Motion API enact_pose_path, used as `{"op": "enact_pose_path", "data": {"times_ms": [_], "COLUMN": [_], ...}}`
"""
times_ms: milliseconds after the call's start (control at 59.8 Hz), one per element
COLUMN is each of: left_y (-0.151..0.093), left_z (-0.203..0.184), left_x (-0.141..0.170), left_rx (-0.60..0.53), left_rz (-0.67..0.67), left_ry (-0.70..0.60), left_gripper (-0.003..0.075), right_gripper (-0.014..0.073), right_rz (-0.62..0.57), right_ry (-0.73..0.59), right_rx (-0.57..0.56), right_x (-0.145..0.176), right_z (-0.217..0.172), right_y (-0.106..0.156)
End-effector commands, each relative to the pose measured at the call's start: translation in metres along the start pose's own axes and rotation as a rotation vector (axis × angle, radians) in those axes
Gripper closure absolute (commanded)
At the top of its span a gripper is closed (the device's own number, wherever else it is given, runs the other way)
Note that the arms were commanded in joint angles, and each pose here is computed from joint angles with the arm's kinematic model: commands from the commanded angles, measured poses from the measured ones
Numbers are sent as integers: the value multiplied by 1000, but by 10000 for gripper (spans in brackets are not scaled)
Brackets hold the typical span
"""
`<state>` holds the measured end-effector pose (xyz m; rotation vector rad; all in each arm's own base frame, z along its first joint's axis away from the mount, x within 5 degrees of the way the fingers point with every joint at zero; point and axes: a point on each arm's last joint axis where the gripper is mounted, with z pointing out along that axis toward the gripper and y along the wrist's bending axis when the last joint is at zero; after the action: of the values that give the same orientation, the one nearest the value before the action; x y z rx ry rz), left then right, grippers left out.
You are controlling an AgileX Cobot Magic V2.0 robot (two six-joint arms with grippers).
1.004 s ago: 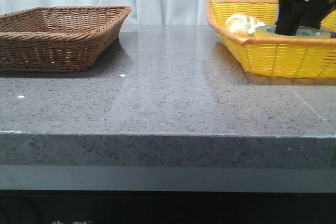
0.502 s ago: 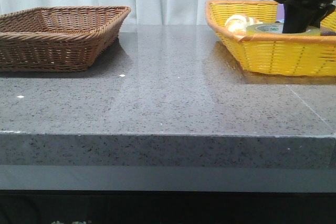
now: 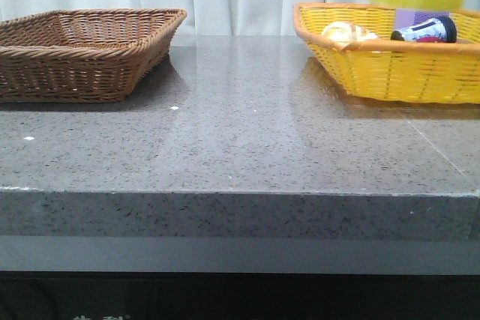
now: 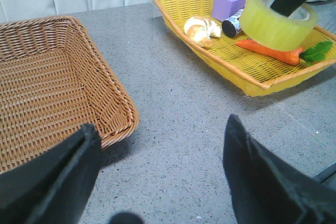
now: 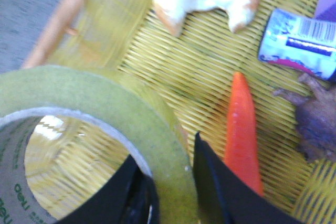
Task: Transfer tape with both arms
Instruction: 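Lift the tape roll with the right gripper and set it between baskets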
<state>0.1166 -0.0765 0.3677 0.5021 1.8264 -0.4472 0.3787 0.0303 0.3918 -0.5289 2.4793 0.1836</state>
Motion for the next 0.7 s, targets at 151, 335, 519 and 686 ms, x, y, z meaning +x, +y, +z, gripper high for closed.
{"op": "enact_pose_path", "data": {"times_ms": [151, 335, 519, 686], "left_y": [-2, -2, -2, -2], "left_z": [-4, -4, -4, -4], "left_x": [-16, -16, -16, -16], "left_rx": [14, 14, 14, 14], "left_rz": [-9, -9, -9, -9], "left_ry": [-98, -98, -98, -98], "left_gripper": [228, 228, 228, 228], "right_gripper": [403, 403, 403, 403], "right_rz": [-57, -164, -251, -324], "right_ry": [-210, -225, -221, -216], "right_rx": [-146, -236, -249, -224], "right_x": [-17, -24, -20, -13], "right_z": [-56, -42, -21, -4], "right_y": [55, 109, 146, 168]}}
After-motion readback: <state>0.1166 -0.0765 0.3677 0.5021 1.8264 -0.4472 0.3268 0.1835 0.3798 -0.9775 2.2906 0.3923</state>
